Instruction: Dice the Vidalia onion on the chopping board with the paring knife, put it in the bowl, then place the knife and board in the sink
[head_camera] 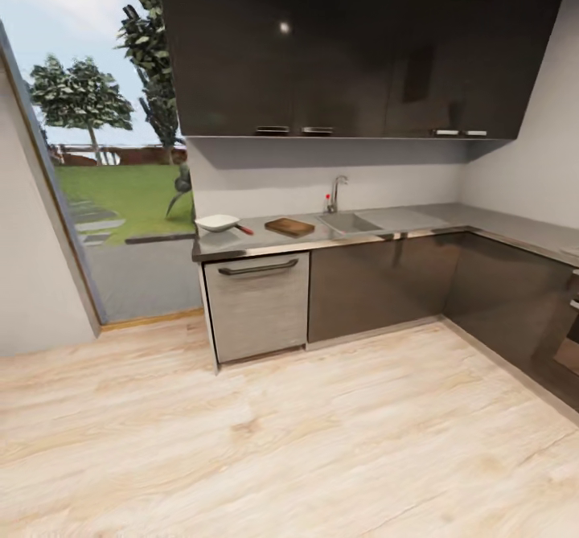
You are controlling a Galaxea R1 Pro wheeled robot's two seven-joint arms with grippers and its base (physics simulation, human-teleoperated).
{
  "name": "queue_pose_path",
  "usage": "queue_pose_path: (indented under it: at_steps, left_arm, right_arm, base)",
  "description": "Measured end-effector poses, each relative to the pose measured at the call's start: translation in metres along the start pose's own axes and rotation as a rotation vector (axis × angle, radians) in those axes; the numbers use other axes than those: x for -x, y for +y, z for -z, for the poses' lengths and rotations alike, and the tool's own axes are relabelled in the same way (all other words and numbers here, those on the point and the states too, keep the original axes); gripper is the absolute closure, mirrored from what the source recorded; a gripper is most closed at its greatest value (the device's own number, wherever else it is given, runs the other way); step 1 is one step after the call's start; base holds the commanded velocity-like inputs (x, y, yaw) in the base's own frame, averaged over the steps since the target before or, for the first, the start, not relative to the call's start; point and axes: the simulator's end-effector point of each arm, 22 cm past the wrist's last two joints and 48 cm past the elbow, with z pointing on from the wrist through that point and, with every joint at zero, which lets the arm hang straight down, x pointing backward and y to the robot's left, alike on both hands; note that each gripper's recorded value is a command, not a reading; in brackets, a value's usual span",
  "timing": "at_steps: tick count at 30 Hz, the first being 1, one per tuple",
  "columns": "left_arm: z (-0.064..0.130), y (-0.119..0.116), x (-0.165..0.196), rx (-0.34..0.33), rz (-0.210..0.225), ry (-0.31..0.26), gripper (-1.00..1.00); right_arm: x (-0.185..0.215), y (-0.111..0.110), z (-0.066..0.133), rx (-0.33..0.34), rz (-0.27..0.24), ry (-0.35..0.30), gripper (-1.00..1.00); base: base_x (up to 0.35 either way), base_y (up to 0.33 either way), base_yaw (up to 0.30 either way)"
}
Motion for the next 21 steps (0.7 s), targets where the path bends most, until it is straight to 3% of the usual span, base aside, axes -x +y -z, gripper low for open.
queue_pose_path:
  at_steps: [21]
  left_arm:
    - [0.0,0.0002,0.0001,0.0,-0.001,0.0,-1.0]
  right_arm:
    - [0.0002,0.0,-0.0001,0.0,0.0,0.0,-1.0]
  base:
    - [0.111,-0.319,0.248]
